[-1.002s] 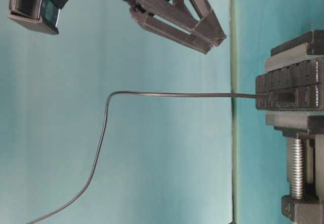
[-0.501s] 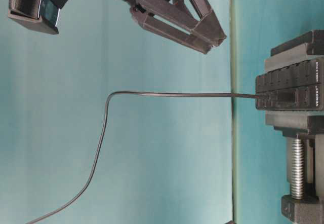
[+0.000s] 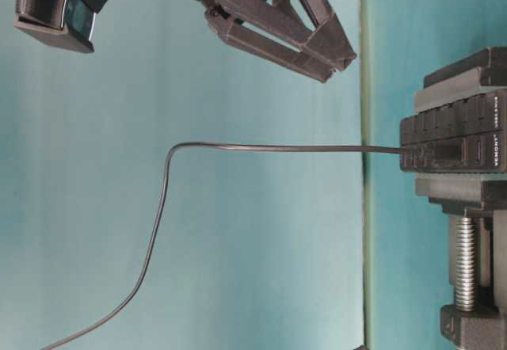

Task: Insert the USB into the second port from the front of the fixed hub.

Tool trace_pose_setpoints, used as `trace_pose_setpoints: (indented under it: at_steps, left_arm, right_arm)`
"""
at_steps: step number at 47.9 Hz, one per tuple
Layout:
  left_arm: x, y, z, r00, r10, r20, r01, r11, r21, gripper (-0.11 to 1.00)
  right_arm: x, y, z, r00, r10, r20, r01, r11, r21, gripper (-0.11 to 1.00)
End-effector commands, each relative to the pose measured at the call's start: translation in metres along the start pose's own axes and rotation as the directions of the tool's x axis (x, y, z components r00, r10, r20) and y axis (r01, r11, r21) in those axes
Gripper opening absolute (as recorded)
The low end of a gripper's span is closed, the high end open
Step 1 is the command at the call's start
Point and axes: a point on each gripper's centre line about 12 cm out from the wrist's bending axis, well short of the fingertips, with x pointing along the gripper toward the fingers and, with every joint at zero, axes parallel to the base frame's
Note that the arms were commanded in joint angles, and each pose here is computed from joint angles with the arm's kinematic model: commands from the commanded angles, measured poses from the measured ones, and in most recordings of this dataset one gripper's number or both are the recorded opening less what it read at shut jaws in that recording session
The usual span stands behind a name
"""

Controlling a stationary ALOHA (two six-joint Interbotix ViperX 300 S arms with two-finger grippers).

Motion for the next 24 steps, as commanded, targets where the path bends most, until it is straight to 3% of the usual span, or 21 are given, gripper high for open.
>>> trace_pose_setpoints:
  at_steps: [1,24]
  left_arm:
    - [-0.0006,-0.0015,0.0128,0.999,-0.005,0.04,0.005,1.0,-0.001,0.0]
    - [-0.0006,-0.0019,0.0122,0.999,-0.006,0.038,0.007,1.0,-0.015,0.0]
  right_arm:
    - [-0.0052,0.0014,0.0068,1.0,0.004,0.031,-0.004,1.0,0.01,0.82]
    - [-0.0039,0.0014,0.0066,1.0,0.004,0.027,-0.004,1.0,0.01,0.82]
